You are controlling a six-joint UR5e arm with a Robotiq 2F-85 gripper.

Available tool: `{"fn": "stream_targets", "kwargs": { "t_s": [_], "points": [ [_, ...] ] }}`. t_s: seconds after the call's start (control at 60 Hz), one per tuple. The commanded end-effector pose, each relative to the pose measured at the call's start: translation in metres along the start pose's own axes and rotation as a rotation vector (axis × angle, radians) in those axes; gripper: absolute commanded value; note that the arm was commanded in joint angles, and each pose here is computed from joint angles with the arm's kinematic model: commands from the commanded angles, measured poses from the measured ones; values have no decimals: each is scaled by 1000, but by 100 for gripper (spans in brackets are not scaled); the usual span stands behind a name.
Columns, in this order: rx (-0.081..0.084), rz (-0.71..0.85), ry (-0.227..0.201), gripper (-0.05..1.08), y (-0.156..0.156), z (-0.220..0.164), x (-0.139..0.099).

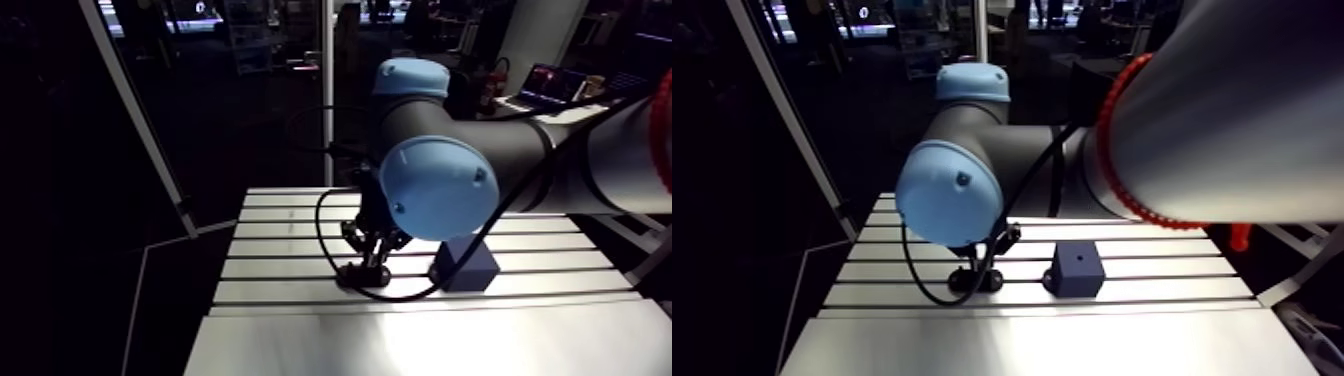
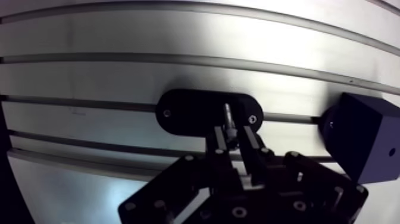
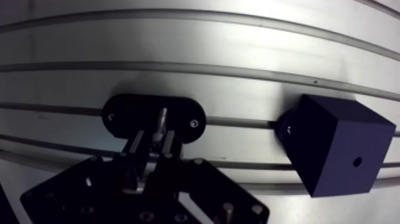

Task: Pick up the M10 bolt and insert it into the hole until fully seated.

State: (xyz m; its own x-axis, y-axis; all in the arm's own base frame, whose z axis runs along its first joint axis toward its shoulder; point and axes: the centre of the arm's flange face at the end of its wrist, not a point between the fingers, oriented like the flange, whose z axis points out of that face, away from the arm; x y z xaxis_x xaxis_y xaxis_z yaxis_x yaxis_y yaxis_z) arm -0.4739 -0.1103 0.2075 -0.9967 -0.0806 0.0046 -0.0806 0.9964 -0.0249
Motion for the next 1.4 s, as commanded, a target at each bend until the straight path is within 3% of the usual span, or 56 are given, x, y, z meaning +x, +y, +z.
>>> {"fn": "stream_targets", "kwargs": {
  "t_s": [0.017, 0.217, 0.5, 0.65, 0.75, 0.917, 0.983, 1.133, 1.4],
  "points": [
    [15, -2, 34, 88, -2, -16, 4],
    [7, -4, 77, 97, -1, -42, 8],
    [-1, -16, 95, 107, 3, -92, 14],
    [12, -22, 32, 108, 5, -106, 18],
    [8, -12, 27, 108, 11, -117, 23],
    [13, 13, -21, 108, 23, -138, 26],
    [15, 36, -31, 108, 35, -150, 27],
    [24, 96, -118, 108, 80, -170, 26],
    [32, 148, -164, 108, 119, -179, 24]
  ]
}}
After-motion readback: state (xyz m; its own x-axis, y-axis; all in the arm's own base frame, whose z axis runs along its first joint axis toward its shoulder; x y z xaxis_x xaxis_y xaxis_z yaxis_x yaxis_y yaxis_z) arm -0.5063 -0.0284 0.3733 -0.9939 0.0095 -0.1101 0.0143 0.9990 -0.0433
